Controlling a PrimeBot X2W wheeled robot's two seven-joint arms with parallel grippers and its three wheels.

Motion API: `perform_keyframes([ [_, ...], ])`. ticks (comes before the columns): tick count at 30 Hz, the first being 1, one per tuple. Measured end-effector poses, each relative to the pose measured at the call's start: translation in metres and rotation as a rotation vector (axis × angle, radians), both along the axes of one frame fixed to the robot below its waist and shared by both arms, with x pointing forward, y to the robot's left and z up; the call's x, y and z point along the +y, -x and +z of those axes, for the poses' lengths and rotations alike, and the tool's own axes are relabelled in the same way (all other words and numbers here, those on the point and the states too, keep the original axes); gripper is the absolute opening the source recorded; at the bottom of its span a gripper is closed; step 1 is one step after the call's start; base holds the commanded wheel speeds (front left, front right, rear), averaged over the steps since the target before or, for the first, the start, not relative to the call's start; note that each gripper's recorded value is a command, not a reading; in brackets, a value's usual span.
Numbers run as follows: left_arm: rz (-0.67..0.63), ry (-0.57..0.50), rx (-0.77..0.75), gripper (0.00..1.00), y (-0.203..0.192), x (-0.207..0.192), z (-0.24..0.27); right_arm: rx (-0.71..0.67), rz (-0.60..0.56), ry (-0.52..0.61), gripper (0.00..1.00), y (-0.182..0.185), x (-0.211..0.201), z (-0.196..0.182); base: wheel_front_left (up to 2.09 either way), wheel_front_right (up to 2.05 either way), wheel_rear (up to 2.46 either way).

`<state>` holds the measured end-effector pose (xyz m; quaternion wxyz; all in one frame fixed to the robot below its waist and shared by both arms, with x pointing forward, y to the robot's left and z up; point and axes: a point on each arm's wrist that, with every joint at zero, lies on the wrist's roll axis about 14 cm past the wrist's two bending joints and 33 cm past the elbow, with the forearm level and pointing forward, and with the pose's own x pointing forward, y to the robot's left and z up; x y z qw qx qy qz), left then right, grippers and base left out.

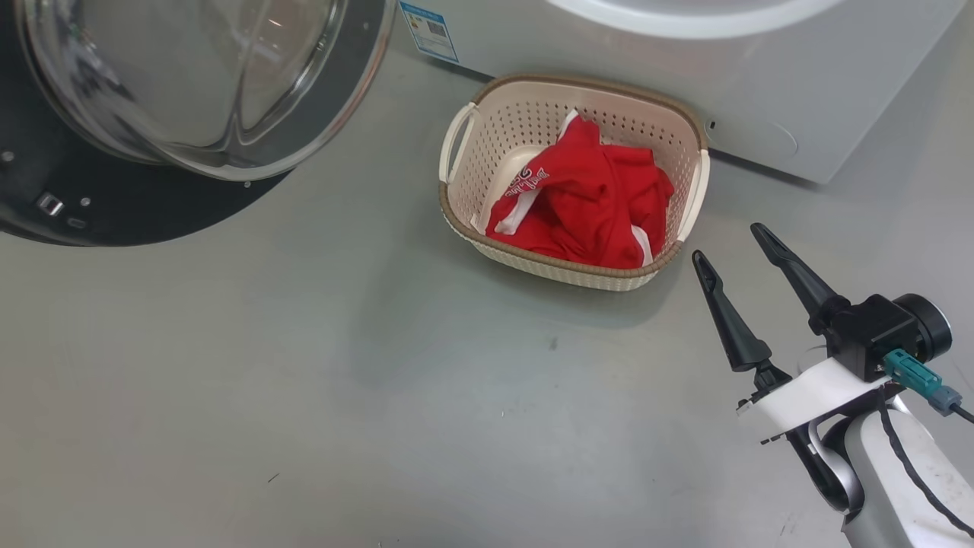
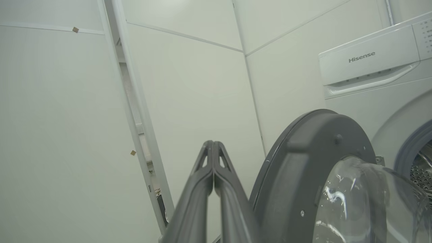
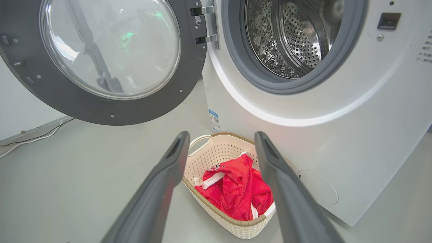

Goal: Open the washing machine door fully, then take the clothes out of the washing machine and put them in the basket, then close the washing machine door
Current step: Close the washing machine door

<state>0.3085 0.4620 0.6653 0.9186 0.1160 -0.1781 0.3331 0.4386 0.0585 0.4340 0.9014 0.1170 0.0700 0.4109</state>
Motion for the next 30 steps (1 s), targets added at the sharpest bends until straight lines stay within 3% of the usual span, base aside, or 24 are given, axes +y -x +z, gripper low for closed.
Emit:
perform_keyframes([
  [8,0.111,0.345,-0.081,0.00,0.002,0.060,-0.032,0.022,-0.005,0.053,1.00,-0.003,-0.016,-0.019,0.00,0.00,0.00],
  [11,0.127,0.508,-0.162,0.00,-0.001,0.073,-0.044,0.026,-0.020,0.059,1.00,-0.006,-0.021,-0.022,0.00,0.00,0.00],
  [15,0.201,0.676,-0.165,0.00,0.008,0.088,-0.074,0.032,-0.021,0.060,1.00,-0.006,-0.022,-0.024,0.00,0.00,0.00],
  [18,0.257,0.839,-0.280,0.00,0.020,0.099,-0.093,0.036,-0.020,0.058,1.00,-0.004,-0.022,-0.025,0.00,0.00,0.00],
  [25,0.231,1.083,-0.500,0.00,0.012,0.104,-0.111,0.041,-0.031,0.061,1.00,-0.005,-0.027,-0.027,0.00,0.00,0.00],
  [30,0.180,1.226,-0.547,0.00,-0.007,0.096,-0.125,0.044,-0.038,0.061,1.00,-0.006,-0.030,-0.027,0.00,0.00,0.00],
])
